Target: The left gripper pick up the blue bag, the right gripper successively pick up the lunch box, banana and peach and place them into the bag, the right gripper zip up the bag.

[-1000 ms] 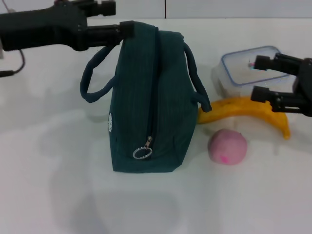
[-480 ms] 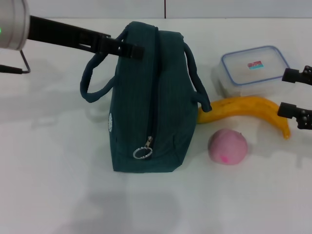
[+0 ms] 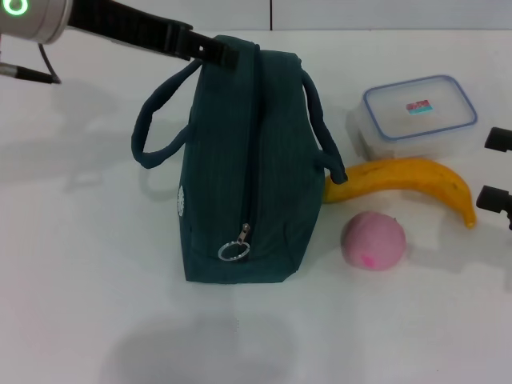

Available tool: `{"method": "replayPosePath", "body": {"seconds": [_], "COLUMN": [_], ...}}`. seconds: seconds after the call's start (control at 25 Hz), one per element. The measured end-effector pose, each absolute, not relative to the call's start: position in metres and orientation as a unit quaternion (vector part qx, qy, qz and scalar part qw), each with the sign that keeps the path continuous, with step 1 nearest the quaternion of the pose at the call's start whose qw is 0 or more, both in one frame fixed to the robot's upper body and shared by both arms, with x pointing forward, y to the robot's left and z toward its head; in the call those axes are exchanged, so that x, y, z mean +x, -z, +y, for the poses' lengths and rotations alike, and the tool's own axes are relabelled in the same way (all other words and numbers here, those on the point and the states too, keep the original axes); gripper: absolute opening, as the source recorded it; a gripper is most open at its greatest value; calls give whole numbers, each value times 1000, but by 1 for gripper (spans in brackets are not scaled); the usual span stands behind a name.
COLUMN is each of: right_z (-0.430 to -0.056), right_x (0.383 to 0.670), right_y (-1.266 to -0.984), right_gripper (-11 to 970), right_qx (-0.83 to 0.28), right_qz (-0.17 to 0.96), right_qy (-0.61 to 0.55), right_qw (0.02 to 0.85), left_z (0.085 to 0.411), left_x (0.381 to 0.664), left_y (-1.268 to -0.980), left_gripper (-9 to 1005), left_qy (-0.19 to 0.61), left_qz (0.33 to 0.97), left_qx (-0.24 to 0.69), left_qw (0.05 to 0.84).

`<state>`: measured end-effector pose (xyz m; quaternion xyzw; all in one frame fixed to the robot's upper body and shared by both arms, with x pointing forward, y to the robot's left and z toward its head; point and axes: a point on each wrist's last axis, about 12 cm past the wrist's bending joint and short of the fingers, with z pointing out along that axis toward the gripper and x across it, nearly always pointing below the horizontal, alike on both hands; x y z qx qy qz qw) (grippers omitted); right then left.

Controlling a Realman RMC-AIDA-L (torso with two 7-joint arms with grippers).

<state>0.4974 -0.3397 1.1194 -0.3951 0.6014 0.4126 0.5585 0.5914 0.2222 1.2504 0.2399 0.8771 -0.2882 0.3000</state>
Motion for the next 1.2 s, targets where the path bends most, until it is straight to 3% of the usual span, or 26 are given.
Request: {"method": "replayPosePath", "body": {"seconds": [0.68,1.2], "right_z": [-342,-342], "right_x": [492,490], "right_y": [-1116,-1113], "right_gripper": [839,838], "right_qx": [-390,-386], "right_qz": [601,604], "right_qy": [-407,-409], "right_qw": [567,565], "left_z": [234,217], "left_x": [592,593], "left_y": [-1234,-1240], "left_gripper": [732,672], "left_qy": [279,305], "left_qz": [910,910], "left_qx": [201,210], "left_qw": [232,186]}}
